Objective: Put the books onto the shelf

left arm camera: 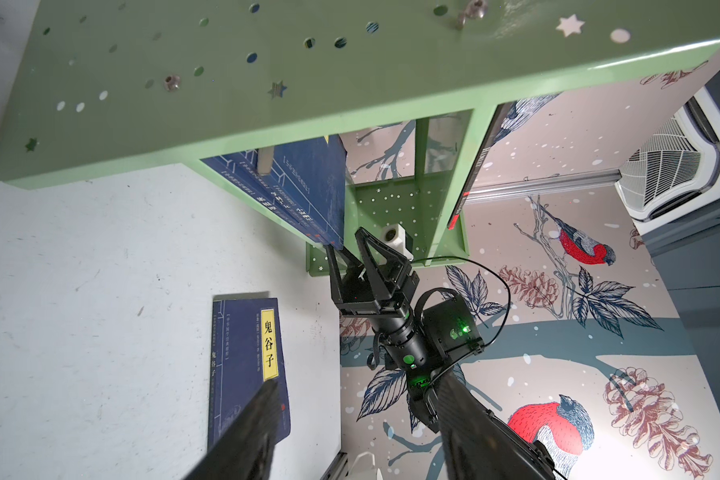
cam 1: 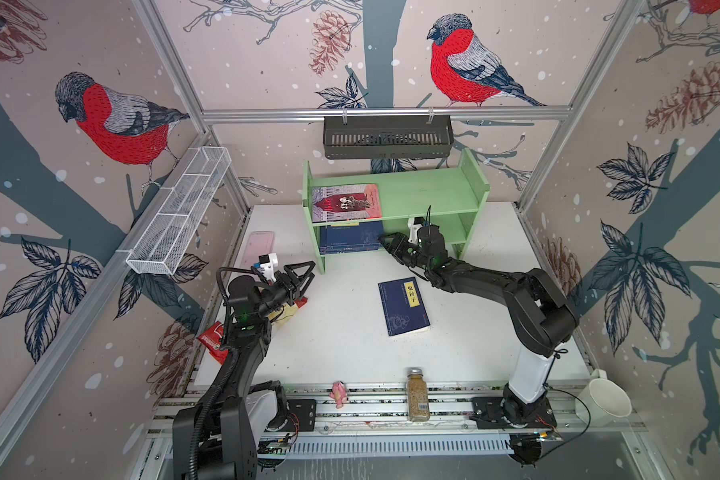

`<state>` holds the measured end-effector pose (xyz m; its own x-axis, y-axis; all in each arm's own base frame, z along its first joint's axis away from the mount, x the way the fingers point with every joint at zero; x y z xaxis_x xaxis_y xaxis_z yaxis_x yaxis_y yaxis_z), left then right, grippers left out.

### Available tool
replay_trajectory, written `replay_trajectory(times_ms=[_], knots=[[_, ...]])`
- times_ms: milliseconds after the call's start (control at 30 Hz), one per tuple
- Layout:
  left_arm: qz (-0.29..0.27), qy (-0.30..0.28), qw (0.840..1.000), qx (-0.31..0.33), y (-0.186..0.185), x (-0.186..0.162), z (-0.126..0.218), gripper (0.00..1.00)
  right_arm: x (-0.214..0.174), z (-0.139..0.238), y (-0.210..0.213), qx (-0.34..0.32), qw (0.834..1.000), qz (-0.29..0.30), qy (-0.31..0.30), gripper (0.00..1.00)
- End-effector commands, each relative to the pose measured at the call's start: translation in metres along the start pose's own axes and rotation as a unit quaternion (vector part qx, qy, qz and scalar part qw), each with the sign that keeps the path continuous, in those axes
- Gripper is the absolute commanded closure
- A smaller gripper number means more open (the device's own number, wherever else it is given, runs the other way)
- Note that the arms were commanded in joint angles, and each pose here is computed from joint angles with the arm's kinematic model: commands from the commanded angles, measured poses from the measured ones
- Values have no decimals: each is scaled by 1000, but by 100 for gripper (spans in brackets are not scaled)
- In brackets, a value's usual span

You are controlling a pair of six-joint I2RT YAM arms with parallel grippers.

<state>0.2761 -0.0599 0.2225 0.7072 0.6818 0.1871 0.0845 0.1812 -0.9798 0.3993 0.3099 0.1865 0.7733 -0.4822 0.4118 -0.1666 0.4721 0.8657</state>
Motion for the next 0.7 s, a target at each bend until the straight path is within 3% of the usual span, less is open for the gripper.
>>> replay_trajectory(times_ms=[0,667], knots=[[-20,-1,1000,-15,-7,1,1,38,7,3,6,11,1000,25,-15,47],[-19,-3,1000,-15,-6,1,2,37,16,2,8,30,999,31,-21,79]])
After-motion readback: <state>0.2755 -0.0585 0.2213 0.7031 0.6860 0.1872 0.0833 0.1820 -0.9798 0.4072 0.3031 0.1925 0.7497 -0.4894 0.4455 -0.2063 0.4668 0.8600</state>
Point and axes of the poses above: each gripper's point midway between its finger pads, its own z axis back along the fingers, its own y axis along the line the jaws close on, x = y × z, the point moved 4 cm from there along z, back along the fingers
